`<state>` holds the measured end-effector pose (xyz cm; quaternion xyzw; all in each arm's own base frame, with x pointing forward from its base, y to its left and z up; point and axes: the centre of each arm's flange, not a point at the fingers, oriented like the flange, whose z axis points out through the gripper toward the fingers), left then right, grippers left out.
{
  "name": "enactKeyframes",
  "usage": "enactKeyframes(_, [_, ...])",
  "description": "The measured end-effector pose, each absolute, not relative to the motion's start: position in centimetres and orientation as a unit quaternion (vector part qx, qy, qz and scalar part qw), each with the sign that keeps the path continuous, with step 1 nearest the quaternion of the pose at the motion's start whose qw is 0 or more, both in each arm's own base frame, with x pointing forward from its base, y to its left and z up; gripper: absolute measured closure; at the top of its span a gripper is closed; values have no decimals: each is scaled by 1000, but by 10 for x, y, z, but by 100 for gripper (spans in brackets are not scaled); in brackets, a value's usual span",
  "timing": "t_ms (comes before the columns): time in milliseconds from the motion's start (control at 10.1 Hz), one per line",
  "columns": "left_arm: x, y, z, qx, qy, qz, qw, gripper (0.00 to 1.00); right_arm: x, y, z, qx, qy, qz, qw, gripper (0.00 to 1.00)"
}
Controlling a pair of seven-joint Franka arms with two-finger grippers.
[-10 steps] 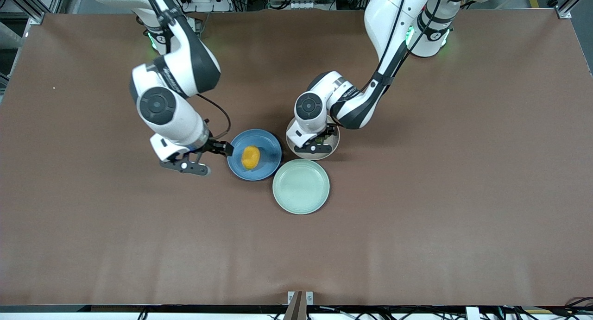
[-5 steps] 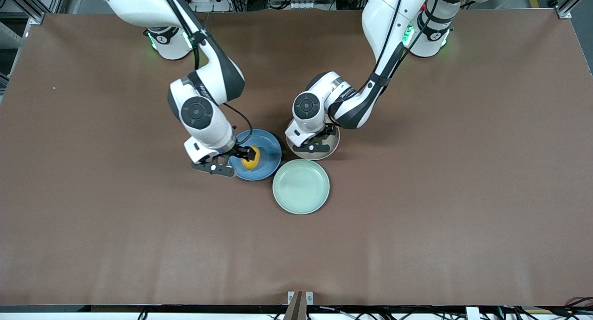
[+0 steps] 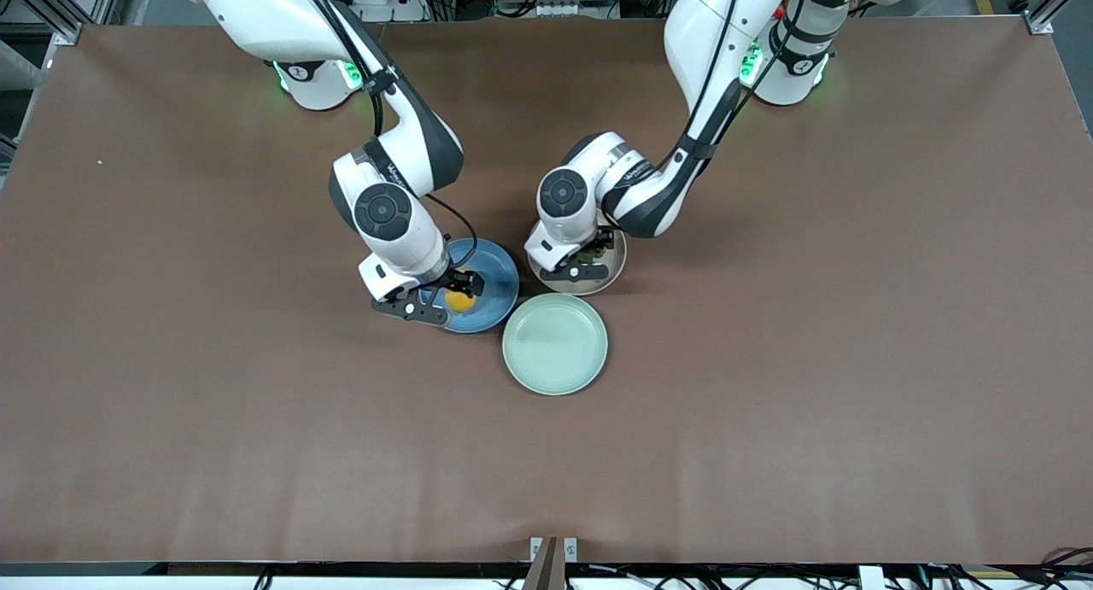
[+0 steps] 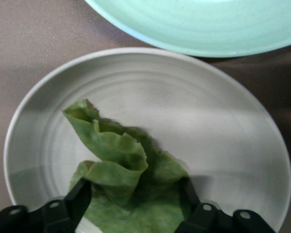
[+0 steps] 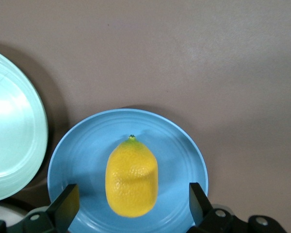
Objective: Pick lemon and lettuce from blue and beige plates
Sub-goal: 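Close the left gripper on the lettuce while the right gripper grasps the lemon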
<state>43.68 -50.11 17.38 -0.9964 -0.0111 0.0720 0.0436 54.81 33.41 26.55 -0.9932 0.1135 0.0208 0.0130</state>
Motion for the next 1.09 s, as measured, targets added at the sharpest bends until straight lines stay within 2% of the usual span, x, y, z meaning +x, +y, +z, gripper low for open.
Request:
enactKeyframes(198, [434,-508,178,-997,-17,59,45,55,536,333,246,-993,117,14,20,0])
enactKeyframes(297, [437,-508,181,-997,-18,56,43,73,530,335,239,-992,124,13,22,0])
enactKeyframes(495, [445,-508,189,-998,-24,49,38,96,522,340,232,-991,132,15,25,0])
enactKeyframes(1089, [449,-508,256,-998,-34,40,36,96,514,348,197,-990,142,17,23,0])
